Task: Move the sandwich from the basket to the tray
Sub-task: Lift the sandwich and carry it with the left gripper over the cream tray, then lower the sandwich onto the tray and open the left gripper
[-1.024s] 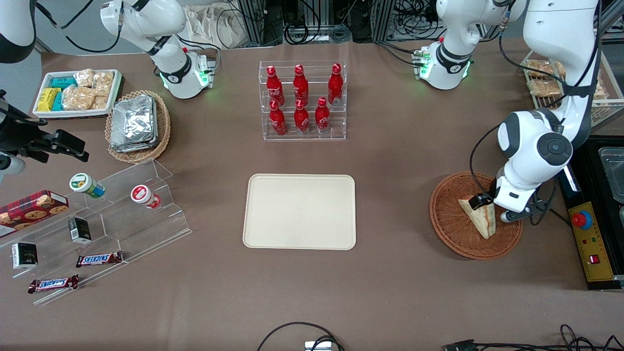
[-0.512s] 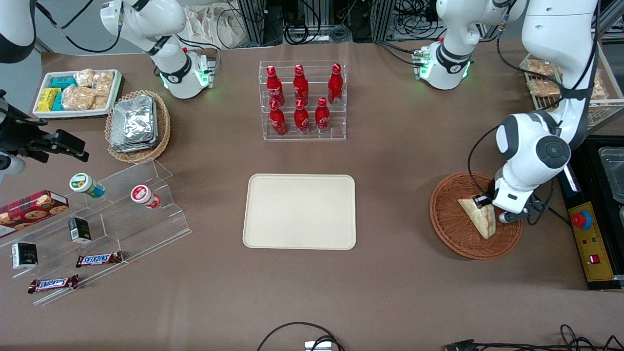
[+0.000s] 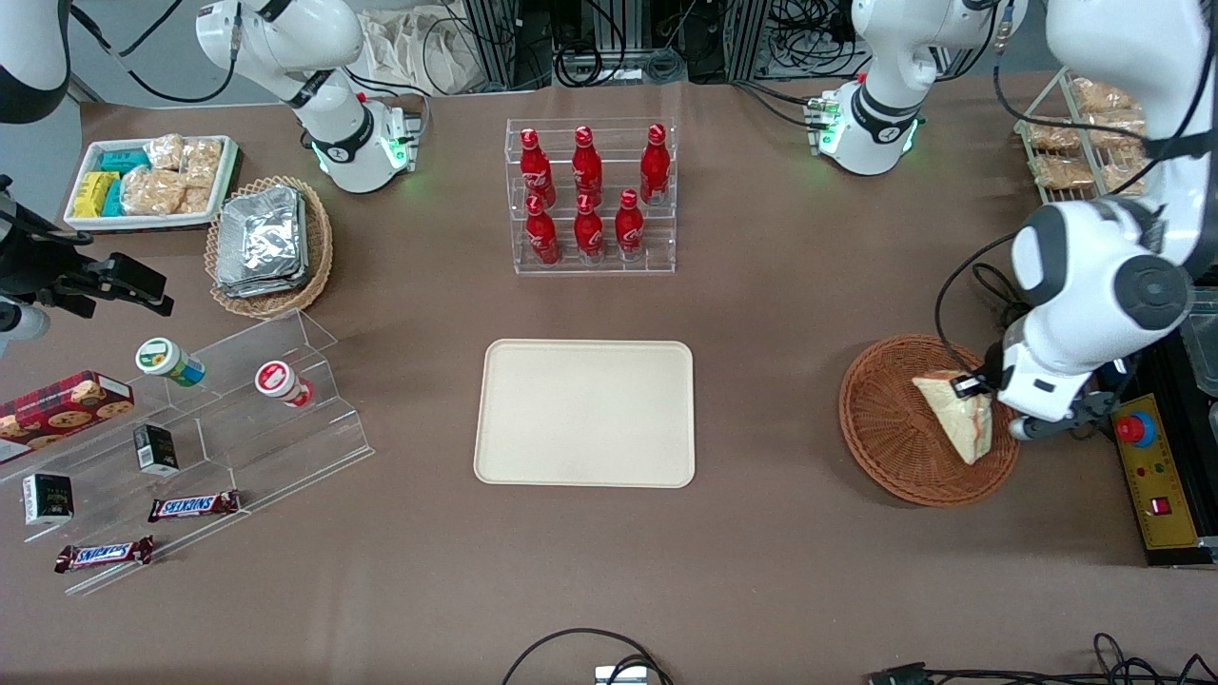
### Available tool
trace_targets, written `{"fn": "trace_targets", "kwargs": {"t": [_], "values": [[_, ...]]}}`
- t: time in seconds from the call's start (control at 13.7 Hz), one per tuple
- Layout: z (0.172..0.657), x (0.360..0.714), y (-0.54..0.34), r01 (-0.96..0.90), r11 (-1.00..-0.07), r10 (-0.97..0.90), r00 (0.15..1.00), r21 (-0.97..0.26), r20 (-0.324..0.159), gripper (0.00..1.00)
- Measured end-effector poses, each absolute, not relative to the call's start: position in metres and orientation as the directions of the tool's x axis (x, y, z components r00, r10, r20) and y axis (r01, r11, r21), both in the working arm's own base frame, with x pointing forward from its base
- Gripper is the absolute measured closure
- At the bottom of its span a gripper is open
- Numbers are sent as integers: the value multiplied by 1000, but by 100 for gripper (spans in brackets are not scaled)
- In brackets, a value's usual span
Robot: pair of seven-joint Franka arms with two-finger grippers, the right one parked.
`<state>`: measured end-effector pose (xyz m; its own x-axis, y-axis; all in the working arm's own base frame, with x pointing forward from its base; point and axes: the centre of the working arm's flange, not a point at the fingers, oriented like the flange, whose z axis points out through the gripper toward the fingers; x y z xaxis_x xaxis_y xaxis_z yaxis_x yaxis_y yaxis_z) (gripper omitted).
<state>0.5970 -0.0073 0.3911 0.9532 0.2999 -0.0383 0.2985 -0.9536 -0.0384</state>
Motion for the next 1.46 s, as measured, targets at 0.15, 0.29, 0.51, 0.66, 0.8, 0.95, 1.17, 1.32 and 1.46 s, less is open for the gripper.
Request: {"fn": "trace_targets", "kwargs": {"t": [0.15,0.29,0.51,0.66,0.8,0.95,1.17,1.32,1.46], "values": [[452,602,-19,275,-961,277,960,-36,-50,85],[501,602,-49,224,-974,225,973,-31,-54,85],[554,590,-129,91,-996,92,994,-11,-52,85],[570,573,-193,-4,-1000,-4,999,4,-45,85],[565,557,-257,-24,-1000,-24,998,12,-53,85],[542,547,-318,-66,-998,-65,996,-8,-67,85],[472,547,-402,-145,-988,-144,989,-48,-28,85],[412,550,-437,-164,-986,-163,986,-39,-26,85],[358,553,-456,-173,-984,-172,985,-44,-26,85]]}}
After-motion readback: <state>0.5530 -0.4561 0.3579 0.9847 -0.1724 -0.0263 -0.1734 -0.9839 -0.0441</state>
